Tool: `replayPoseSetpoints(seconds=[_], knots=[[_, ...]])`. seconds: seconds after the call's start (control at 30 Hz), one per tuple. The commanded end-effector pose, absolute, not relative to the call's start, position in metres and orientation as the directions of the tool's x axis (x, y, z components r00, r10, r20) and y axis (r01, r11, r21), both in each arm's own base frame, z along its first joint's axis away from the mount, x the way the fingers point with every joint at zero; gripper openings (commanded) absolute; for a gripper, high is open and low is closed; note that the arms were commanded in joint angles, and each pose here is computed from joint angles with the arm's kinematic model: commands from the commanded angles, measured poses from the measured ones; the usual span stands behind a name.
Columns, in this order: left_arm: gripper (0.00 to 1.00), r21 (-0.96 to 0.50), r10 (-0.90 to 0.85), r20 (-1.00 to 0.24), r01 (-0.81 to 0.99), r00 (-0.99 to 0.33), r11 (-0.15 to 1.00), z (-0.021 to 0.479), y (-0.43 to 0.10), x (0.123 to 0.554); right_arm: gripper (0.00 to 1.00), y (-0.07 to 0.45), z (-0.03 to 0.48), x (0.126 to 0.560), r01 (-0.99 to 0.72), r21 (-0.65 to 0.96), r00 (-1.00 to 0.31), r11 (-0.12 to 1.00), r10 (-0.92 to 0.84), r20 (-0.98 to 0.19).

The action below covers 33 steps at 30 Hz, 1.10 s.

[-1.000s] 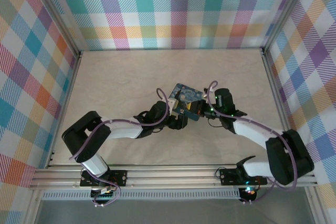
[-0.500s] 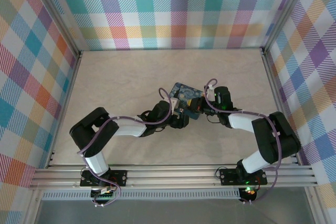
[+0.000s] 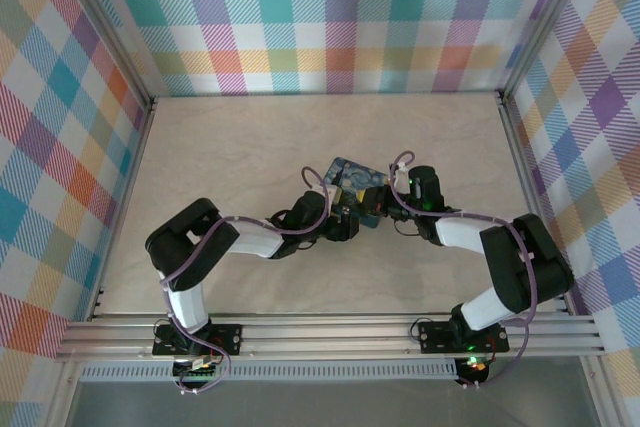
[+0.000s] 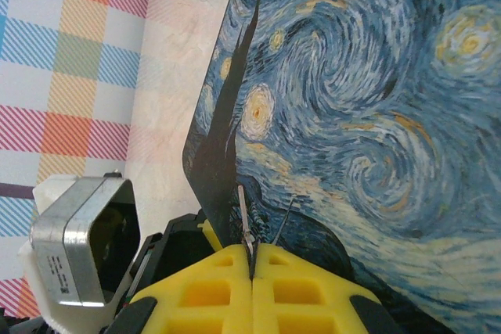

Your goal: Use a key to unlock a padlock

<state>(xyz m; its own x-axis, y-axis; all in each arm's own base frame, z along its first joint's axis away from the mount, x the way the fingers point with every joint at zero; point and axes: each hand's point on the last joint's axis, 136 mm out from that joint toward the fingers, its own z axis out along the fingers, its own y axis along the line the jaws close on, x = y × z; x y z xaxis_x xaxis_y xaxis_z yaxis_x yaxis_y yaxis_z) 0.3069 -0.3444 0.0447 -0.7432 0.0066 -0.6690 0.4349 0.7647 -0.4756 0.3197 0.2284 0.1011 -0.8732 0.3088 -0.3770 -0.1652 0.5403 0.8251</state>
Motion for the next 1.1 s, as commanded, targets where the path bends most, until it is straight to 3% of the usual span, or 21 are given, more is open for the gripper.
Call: replayPoseSetpoints(seconds=[0.0,0.43,0.7,1.07], knots=[[0.77,-0.478,-0.005,-0.696,0.459,-0.718,0.748,0.052,-0.351,0.319,0.0,0.217,0.072,0.303,-0.078,0.803,-0.905,0.59,0.296,-0.305],[0.66,-0.398,0.094,-0.729,0.532,-0.678,0.747,0.048,-0.36,0.327,0.0,0.219,0.074,0.305,-0.084,0.805,-0.906,0.588,0.291,-0.308],[0.52,-0.445,0.084,-0.712,0.54,-0.697,0.714,0.044,-0.37,0.323,0.0,0.22,0.076,0.305,-0.086,0.805,-0.907,0.587,0.289,-0.307],[0.4,-0.456,0.04,-0.713,0.507,-0.7,0.732,0.043,-0.365,0.327,0.0,0.219,0.077,0.305,-0.089,0.807,-0.906,0.584,0.29,-0.309]])
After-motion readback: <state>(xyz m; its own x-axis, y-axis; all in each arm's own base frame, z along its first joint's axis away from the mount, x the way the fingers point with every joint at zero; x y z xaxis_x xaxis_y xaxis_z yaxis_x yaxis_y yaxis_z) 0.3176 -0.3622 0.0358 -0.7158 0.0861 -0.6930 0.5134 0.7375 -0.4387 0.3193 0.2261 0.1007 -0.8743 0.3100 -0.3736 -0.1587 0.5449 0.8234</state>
